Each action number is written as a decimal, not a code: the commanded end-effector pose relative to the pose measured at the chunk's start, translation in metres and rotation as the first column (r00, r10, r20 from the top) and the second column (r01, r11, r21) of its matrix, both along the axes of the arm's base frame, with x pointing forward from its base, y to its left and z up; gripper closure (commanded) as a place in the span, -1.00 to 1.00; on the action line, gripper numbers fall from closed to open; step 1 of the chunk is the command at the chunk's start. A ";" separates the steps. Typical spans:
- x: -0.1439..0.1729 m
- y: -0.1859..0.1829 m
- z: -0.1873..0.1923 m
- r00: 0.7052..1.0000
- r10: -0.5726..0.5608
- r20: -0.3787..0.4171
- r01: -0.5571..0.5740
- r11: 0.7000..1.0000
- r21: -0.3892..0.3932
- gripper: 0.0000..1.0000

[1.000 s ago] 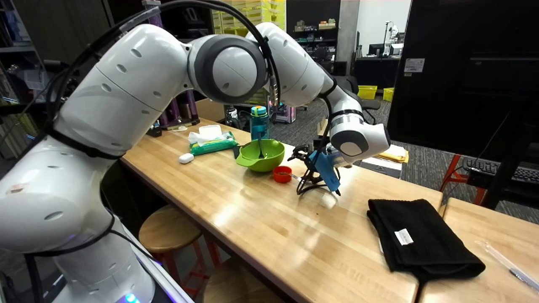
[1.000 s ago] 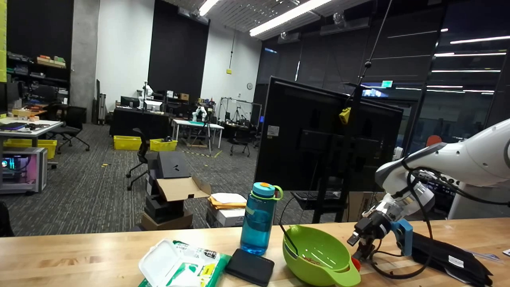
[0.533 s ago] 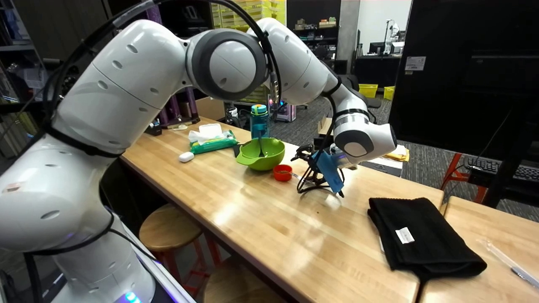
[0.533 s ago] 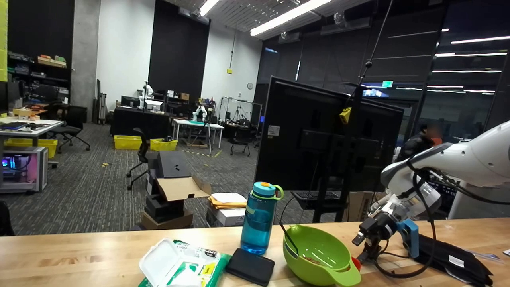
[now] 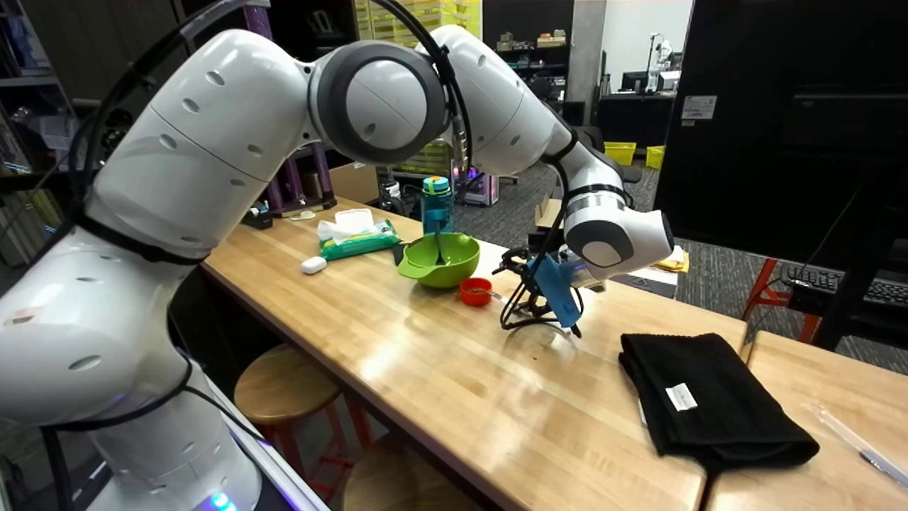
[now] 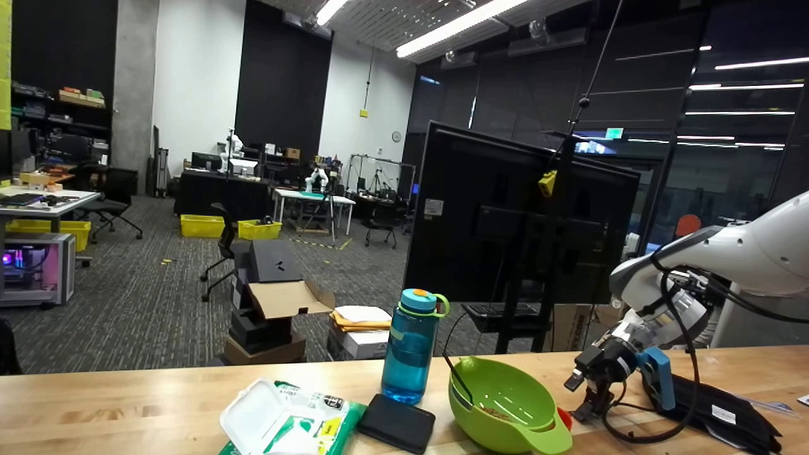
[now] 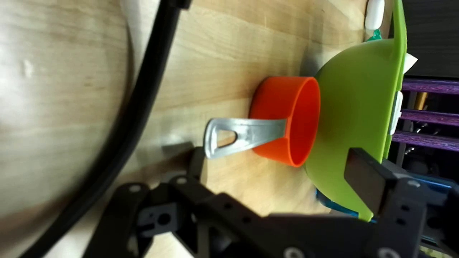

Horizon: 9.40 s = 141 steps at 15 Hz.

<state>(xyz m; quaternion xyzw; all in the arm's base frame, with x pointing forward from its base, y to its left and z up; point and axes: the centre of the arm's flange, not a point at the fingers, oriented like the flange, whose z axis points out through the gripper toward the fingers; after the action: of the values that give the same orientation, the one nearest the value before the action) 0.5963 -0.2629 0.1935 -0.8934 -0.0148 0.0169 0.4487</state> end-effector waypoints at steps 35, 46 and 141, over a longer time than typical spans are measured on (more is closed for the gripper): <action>-0.038 0.000 0.000 0.999 0.022 -0.039 -0.023 0.999 -0.022 -1.00; -0.026 0.006 0.002 0.998 0.057 -0.019 -0.057 0.998 -0.013 -1.00; -0.014 0.036 0.137 0.957 0.206 0.203 -0.218 0.975 0.040 0.97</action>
<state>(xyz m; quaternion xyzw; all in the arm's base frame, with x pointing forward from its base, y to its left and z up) 0.5841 -0.2442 0.3148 -0.8728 -0.1420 -0.0219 0.4665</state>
